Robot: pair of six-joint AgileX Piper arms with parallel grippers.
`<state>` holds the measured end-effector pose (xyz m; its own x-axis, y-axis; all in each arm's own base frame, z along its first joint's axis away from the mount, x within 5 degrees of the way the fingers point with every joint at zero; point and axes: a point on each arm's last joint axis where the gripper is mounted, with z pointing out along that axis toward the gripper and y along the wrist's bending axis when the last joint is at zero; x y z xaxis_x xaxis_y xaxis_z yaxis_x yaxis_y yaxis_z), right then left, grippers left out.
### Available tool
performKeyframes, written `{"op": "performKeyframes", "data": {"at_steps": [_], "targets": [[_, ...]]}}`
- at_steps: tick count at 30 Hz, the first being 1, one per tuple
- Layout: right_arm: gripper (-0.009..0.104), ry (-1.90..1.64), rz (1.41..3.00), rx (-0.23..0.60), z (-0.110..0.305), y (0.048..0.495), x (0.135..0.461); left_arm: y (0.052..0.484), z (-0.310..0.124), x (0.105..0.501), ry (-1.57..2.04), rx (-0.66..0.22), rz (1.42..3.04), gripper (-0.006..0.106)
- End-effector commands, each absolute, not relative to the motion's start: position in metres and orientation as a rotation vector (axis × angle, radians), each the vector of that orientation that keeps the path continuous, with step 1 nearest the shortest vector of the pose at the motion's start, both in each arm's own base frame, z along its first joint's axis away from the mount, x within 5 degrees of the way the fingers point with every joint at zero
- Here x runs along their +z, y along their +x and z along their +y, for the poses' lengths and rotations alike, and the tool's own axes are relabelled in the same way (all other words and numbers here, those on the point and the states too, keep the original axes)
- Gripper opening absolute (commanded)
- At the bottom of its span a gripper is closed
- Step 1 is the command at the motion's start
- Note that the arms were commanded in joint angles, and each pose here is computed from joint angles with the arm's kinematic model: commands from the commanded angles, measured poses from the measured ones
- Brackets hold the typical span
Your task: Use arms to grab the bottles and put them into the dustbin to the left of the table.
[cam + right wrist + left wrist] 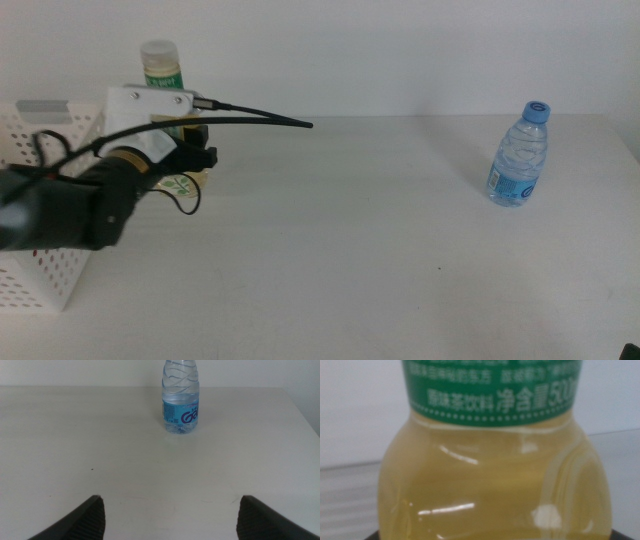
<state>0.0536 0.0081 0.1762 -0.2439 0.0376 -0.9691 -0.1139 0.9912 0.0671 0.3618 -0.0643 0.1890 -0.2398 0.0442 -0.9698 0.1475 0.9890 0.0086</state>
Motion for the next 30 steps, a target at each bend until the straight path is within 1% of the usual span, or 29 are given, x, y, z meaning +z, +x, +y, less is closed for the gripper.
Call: {"op": "performKeyframes", "data": {"at_steps": [1, 6, 11, 15, 23, 28, 30], "targets": [[0.07, -0.055, 1.702, 0.127, 0.007, 0.053, 0.187, 0.348, -0.063, 0.25, 0.141, -0.114, 1.598, -0.005], [0.07, -0.055, 1.702, 0.127, 0.007, 0.053, 0.187, 0.317, -0.059, 0.279, 0.156, -0.13, 1.738, -0.005], [0.07, -0.055, 1.702, 0.127, 0.007, 0.053, 0.187, 0.286, -0.054, 0.31, 0.164, -0.132, 1.79, -0.005], [0.07, -0.055, 1.702, 0.127, 0.007, 0.053, 0.187, 0.266, -0.05, 0.328, 0.172, -0.132, 1.902, -0.005], [0.07, -0.055, 1.702, 0.127, 0.007, 0.053, 0.187, 0.257, -0.043, 0.371, 0.15, -0.126, 2.098, -0.005], [0.07, -0.055, 1.702, 0.127, 0.007, 0.053, 0.187, 0.254, -0.023, 0.394, 0.075, -0.083, 2.189, -0.003], [0.07, -0.055, 1.702, 0.127, 0.007, 0.053, 0.187, 0.256, -0.014, 0.4, 0.062, -0.053, 2.228, -0.003]]}}
